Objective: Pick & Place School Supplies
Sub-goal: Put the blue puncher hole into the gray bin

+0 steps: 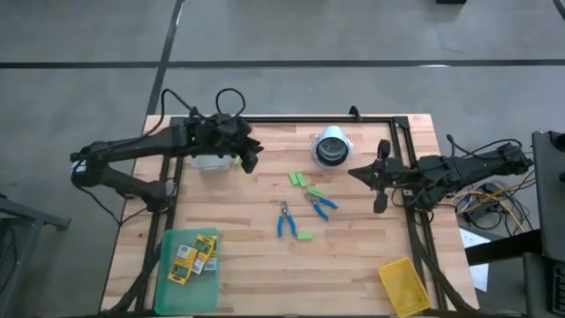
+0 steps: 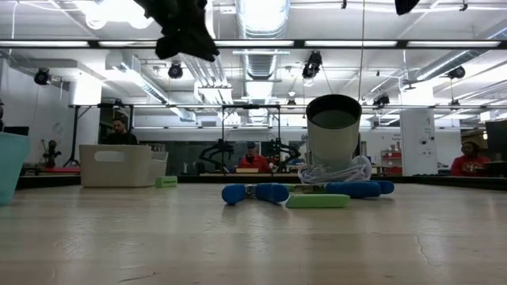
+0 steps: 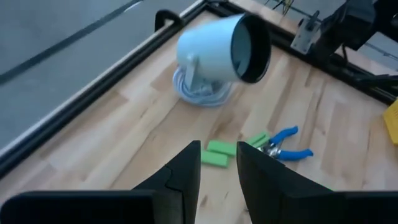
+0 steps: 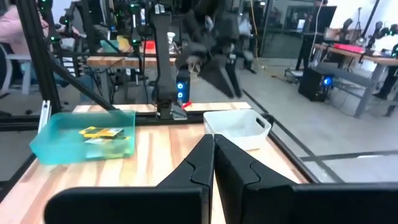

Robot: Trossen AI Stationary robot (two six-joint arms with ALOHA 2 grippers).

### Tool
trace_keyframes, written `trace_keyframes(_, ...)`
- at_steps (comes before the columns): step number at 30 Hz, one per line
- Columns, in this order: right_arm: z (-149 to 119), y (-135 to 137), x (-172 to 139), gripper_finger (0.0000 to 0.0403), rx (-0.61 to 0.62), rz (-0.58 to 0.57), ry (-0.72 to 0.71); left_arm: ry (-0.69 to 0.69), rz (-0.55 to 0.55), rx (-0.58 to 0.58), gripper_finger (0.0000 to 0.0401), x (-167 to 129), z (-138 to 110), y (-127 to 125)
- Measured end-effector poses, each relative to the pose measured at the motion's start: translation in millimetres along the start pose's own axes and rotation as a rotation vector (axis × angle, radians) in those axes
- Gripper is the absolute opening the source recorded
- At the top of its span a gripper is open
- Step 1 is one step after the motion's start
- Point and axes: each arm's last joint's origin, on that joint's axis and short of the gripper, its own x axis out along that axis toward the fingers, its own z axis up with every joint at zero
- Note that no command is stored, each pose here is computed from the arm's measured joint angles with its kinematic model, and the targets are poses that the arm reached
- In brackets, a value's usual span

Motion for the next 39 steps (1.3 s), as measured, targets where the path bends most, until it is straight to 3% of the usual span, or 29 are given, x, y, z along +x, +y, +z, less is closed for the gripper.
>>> trace_keyframes(8,-24.9,-6.3,-12.0,0.0008,0.044,0.002,-0.039,0.083,0.025,0.008,0.0108,5.8,16.5,-7.0)
trace_keyframes(16,-38.1,-11.8,-22.9,0.0008,-0.035,-0.002,-0.070,0.153,0.005,-0.032,0.0108,20.1,12.6,-8.9)
trace_keyframes(19,-41.7,-12.3,-23.8,0.0008,-0.013,-0.001,-0.068,0.182,-0.016,-0.045,0.0108,22.1,10.4,-9.6)
trace_keyframes(25,-44.9,-11.4,-21.7,0.0008,-0.004,-0.001,-0.053,0.210,0.000,-0.227,0.0108,22.7,7.7,-10.2)
trace_keyframes(39,-50.9,-7.1,-12.5,0.0008,-0.020,-0.001,0.003,0.230,-0.055,-0.231,0.0108,22.6,7.5,-12.0)
